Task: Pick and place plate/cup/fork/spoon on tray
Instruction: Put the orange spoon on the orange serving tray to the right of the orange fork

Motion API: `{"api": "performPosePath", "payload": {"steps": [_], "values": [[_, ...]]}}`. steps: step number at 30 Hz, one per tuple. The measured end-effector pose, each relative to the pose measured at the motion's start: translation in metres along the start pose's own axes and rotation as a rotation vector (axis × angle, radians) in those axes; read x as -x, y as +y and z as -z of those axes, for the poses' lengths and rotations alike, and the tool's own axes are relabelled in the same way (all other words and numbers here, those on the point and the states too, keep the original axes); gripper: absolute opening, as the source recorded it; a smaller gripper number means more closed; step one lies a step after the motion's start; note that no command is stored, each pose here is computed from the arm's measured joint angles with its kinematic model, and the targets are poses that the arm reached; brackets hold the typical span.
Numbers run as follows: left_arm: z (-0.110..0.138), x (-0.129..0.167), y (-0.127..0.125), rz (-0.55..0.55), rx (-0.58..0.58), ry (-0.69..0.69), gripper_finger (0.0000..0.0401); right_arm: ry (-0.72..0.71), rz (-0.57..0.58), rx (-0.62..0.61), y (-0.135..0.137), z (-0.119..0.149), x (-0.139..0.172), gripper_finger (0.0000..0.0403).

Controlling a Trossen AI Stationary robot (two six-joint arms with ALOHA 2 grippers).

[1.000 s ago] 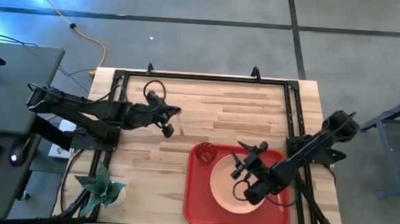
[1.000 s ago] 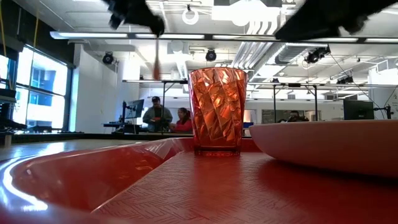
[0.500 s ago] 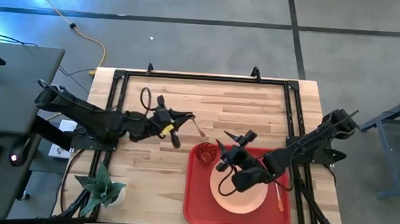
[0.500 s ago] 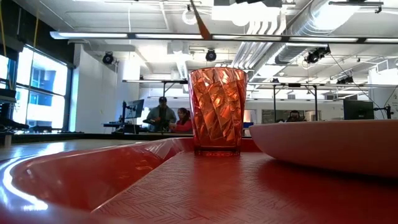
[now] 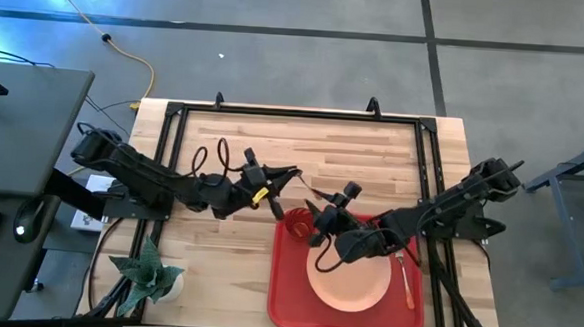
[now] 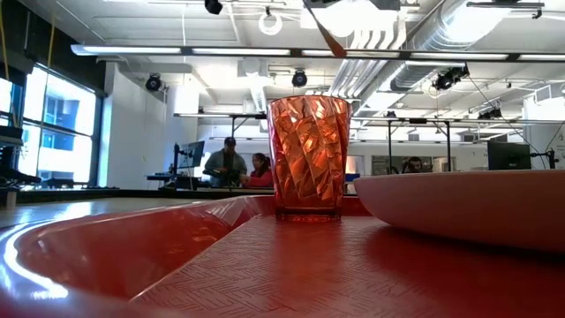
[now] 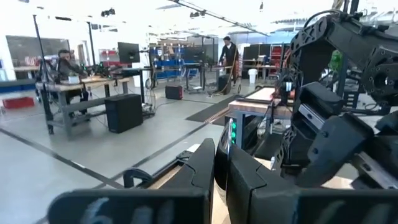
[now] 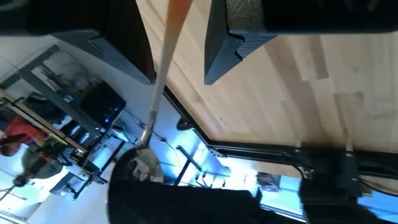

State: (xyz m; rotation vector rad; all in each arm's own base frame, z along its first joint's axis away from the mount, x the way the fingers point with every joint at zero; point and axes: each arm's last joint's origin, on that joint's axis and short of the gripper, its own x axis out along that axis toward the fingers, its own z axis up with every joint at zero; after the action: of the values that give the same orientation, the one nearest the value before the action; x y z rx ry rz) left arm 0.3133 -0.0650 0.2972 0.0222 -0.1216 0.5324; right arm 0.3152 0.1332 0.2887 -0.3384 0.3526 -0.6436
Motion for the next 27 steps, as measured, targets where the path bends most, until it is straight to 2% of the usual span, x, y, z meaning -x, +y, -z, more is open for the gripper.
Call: {"api": "performPosePath", "payload": {"steps": [6, 10, 16, 19, 24, 27], "values": [[0.0, 0.0, 0.0, 0.0, 0.031, 0.001, 0.001, 0.006, 0.091, 0.016, -0.008, -0.002, -0.011, 0.0133], [0.0, 0.0, 0.0, -0.001, 0.057, 0.001, 0.001, -0.003, 0.057, 0.02, -0.012, -0.005, -0.02, 0.0133], [0.001, -0.003, 0.002, 0.031, 0.129, 0.005, 0.001, -0.001, 0.084, 0.035, -0.018, -0.007, -0.028, 0.013], [0.002, -0.003, 0.002, 0.013, 0.129, 0.008, 0.001, -0.002, 0.078, 0.021, -0.017, -0.007, -0.028, 0.0105], [0.003, -0.005, 0.004, 0.005, 0.176, 0.017, 0.001, 0.001, 0.078, 0.04, -0.017, -0.006, -0.028, 0.0016], [0.003, -0.006, 0.005, 0.023, 0.206, 0.02, 0.001, 0.003, 0.086, 0.033, -0.017, -0.006, -0.028, 0.0017]]}}
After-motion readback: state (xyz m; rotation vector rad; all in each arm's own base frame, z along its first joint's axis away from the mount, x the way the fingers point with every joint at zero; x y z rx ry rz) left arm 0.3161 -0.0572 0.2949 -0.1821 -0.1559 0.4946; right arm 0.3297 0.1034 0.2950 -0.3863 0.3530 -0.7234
